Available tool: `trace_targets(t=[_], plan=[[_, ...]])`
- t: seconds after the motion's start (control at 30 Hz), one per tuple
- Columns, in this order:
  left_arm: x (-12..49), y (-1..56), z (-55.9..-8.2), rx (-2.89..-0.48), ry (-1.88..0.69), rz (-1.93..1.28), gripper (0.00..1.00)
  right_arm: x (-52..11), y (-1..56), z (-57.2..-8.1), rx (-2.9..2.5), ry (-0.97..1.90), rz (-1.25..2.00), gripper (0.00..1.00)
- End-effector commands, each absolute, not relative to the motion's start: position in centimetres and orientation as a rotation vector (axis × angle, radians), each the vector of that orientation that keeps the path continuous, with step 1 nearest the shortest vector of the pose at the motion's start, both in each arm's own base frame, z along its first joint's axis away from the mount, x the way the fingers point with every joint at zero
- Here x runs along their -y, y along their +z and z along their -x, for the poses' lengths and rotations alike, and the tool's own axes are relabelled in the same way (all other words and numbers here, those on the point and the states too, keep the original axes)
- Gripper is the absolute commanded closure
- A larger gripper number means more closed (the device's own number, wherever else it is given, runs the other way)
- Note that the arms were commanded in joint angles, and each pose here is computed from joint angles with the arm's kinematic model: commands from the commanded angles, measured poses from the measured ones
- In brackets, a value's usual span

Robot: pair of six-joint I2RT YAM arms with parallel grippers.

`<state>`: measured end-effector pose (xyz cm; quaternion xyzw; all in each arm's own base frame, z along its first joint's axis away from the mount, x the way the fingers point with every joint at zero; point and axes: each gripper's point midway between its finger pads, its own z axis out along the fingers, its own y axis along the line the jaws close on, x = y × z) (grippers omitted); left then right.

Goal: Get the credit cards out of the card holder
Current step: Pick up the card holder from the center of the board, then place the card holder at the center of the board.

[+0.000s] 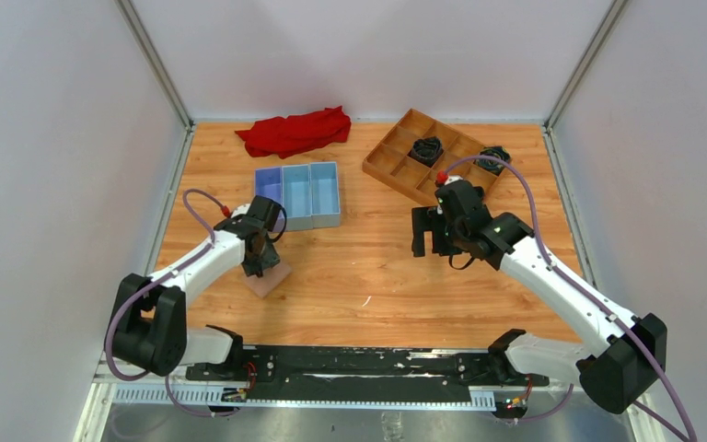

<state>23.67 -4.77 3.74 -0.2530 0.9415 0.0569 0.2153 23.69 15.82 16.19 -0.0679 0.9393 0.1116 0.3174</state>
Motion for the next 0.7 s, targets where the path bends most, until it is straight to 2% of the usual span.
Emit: trace_targets(t=[0.0, 0.23, 0.37, 0.67], plan=[[3.5, 2.8, -22.8, -2.597, 0.253, 0.726, 0.62, -15.5, 15.8, -23.3, -2.490, 0.301, 0.155, 0.02], [3.7, 3.3, -22.6, -2.599, 0.219, 0.693, 0.89, -15.5, 15.3, -23.1, -2.505, 0.299, 0.154, 0.03], [5.4, 3.7, -22.2, -2.633, 0.081, 0.661, 0.98, -15.4, 15.1, -22.9, -2.508, 0.299, 0.150, 0.04], [13.3, 7.4, -20.6, -2.561, -0.499, 0.783, 1.00, -15.4, 14.0, -22.4, -2.541, 0.305, 0.134, 0.04]])
